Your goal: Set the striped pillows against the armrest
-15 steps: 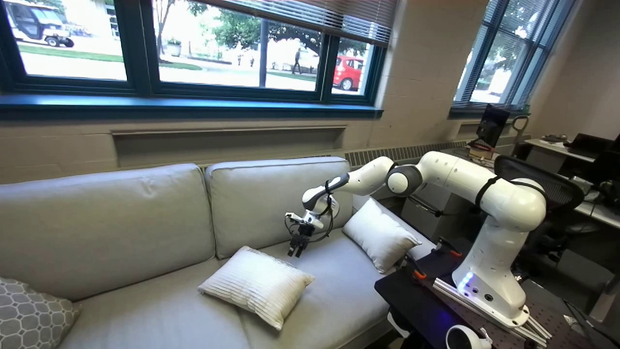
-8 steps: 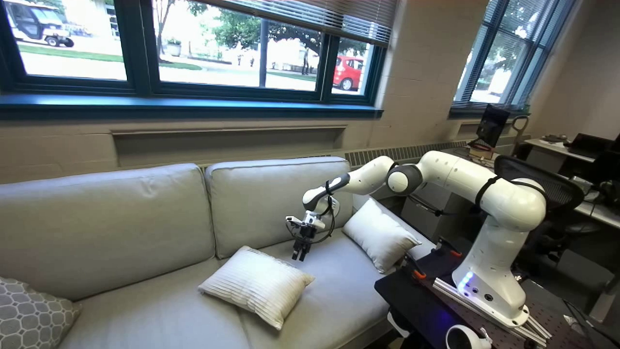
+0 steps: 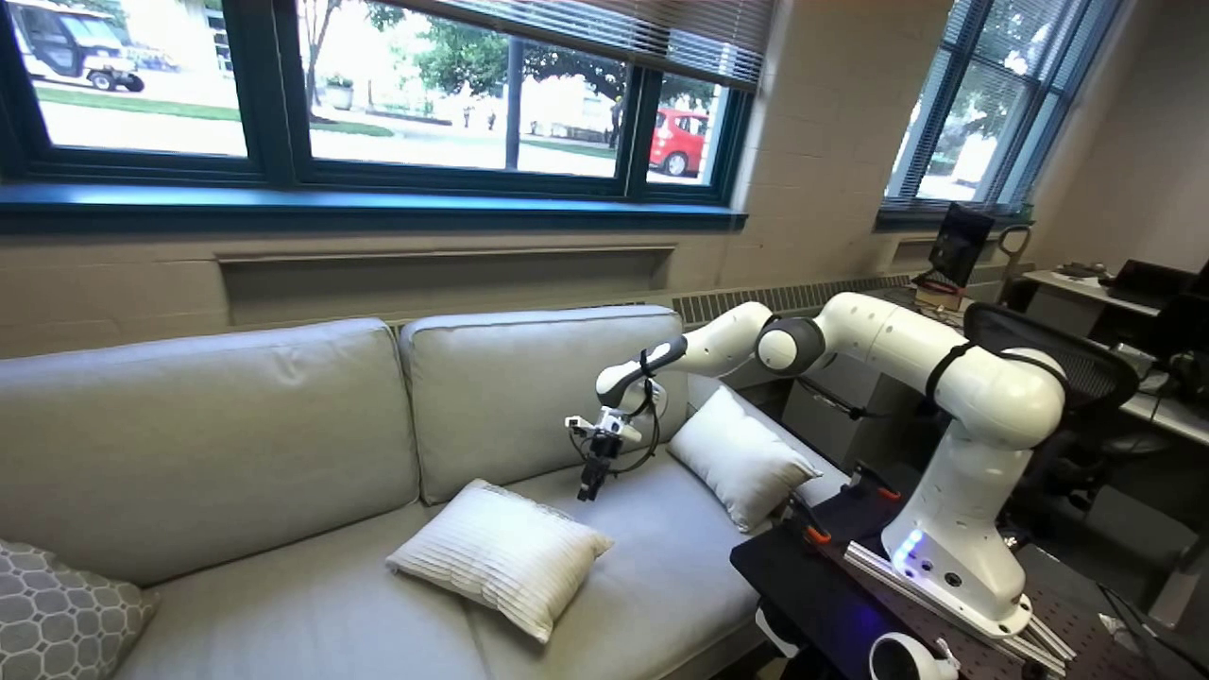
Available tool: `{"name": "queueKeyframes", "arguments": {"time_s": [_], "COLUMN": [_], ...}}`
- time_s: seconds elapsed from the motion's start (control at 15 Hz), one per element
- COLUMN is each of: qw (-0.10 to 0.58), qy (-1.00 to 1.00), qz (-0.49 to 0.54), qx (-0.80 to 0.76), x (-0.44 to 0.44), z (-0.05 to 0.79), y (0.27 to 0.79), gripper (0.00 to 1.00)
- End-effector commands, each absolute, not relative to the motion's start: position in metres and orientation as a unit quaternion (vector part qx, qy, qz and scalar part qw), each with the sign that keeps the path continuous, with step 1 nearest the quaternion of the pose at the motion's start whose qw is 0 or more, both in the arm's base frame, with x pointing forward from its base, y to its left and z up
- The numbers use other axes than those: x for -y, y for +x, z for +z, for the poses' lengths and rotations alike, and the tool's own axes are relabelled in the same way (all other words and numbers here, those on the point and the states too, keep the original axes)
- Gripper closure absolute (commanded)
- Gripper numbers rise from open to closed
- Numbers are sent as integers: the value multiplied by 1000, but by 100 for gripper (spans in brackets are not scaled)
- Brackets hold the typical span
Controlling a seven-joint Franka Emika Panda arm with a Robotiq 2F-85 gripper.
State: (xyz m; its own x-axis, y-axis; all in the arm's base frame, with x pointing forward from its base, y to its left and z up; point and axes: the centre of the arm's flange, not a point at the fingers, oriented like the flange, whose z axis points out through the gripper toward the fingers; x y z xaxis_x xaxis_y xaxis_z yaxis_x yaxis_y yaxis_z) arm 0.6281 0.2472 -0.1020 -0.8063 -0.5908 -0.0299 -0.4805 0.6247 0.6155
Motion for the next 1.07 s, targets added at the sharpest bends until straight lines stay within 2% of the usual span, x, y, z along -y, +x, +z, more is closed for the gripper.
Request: {"name": "queueKeyframes", "arguments": {"time_s": [0.0,0.13,0.2,0.4,0.53,0.8,1.0], "qw": [79,100,87,97,68,43,82], "qy": [345,378,348,364,354,345,324], "qz": [-344,-335,-332,-331,-331,-352,-381], "qx": [869,857,873,865,872,869,862], "x": [-275,-282,-258,-264,-247,-266,-294], "z": [-157,-160,-106,-108,-85,-107,-146], "y": [671,663,617,610,599,604,584], "gripper": [0,0,0,0,0,0,0]}}
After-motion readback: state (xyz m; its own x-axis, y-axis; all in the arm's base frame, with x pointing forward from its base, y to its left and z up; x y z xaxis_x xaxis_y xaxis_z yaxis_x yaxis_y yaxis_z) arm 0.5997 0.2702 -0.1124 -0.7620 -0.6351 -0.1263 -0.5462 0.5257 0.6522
